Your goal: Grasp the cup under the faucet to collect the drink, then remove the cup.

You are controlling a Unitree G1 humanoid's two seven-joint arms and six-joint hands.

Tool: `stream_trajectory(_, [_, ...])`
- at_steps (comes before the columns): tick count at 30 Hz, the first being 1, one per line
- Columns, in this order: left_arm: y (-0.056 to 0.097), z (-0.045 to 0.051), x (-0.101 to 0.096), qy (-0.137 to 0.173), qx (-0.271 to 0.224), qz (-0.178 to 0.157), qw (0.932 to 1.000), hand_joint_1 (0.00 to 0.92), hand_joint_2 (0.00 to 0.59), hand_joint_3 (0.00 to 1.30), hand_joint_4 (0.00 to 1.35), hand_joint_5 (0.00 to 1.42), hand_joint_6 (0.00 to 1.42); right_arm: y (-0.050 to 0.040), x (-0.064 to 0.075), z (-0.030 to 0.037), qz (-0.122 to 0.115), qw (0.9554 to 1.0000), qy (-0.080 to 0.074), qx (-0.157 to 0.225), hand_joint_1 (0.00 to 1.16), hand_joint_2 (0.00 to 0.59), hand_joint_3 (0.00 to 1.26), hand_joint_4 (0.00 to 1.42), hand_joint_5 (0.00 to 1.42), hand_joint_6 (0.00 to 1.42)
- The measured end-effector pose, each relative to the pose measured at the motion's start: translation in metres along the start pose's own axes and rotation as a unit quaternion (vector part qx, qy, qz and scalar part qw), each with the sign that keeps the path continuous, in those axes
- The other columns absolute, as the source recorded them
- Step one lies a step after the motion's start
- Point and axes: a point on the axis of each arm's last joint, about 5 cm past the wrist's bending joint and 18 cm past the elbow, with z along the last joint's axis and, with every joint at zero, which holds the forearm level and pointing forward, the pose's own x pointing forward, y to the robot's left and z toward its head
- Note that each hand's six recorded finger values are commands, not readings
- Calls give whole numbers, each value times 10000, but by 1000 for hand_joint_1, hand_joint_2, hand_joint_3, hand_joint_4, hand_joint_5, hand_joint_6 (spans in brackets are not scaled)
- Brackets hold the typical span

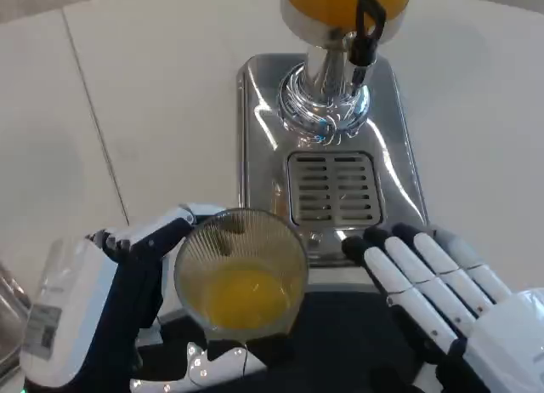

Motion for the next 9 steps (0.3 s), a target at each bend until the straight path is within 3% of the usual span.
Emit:
stream_trajectory(5, [-8, 9, 2, -1, -27, -26, 10000, 775, 0, 1158, 1169, 1415, 1424, 3, -3, 16, 107, 9999, 96, 76, 0, 583, 0, 0, 0, 0])
stream_trajectory(9, [-13, 12, 3, 8, -40, -7, 10000, 775, 0, 1158, 1169, 1415, 1424, -24, 12, 48, 96, 9999, 53, 71, 0, 582, 0, 0, 0, 0])
